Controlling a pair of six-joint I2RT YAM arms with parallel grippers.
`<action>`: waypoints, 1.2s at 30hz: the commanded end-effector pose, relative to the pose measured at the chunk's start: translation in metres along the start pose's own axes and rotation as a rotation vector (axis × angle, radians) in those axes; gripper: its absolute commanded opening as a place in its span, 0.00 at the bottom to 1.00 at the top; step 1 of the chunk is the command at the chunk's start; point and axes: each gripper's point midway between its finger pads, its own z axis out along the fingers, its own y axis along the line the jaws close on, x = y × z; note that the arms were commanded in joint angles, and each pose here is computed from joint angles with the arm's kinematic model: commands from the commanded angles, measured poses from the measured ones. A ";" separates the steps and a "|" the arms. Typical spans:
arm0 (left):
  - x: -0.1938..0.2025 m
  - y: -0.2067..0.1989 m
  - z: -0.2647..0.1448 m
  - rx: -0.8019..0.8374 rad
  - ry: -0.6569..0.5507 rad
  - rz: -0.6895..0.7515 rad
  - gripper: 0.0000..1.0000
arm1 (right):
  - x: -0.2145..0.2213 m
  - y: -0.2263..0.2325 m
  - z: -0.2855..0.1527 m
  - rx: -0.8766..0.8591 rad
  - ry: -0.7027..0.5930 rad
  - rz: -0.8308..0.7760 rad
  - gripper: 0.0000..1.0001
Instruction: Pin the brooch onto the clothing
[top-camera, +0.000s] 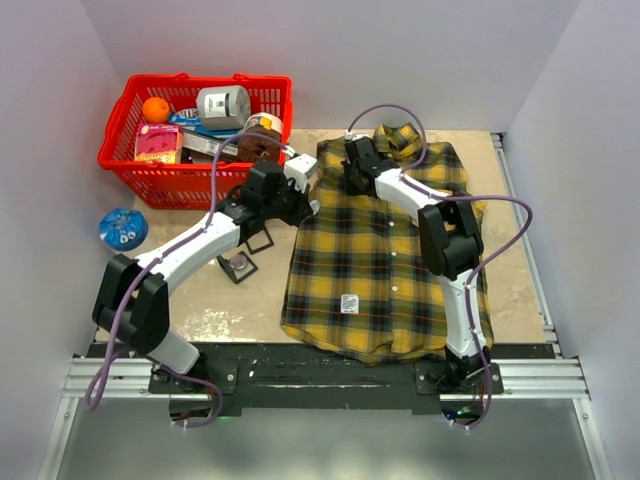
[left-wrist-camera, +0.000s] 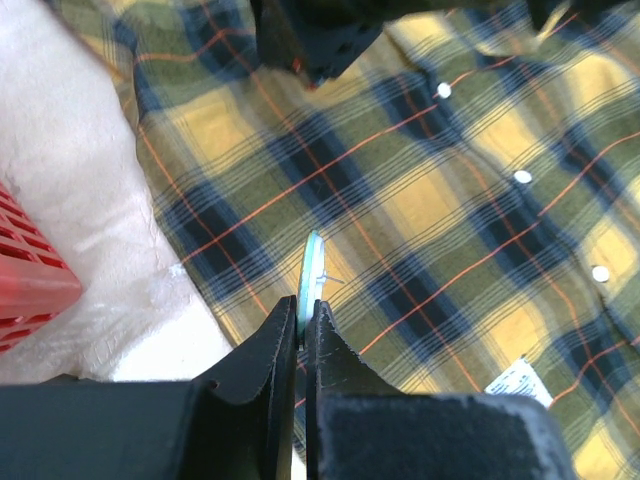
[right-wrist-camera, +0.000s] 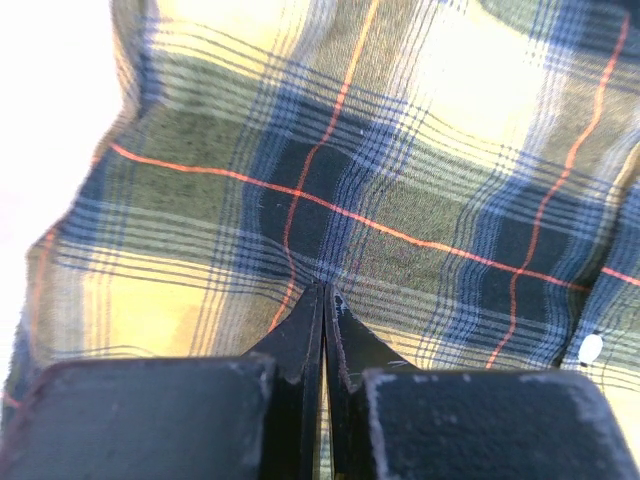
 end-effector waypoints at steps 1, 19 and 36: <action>-0.003 0.007 0.014 -0.027 0.008 -0.008 0.00 | -0.048 0.011 -0.031 -0.061 -0.126 0.030 0.00; -0.007 0.010 0.089 -0.036 0.089 -0.043 0.00 | -0.050 -0.002 -0.049 -0.124 -0.155 0.056 0.47; 0.001 0.028 0.136 -0.075 0.130 -0.036 0.00 | -0.021 -0.005 -0.017 -0.178 -0.093 0.047 0.46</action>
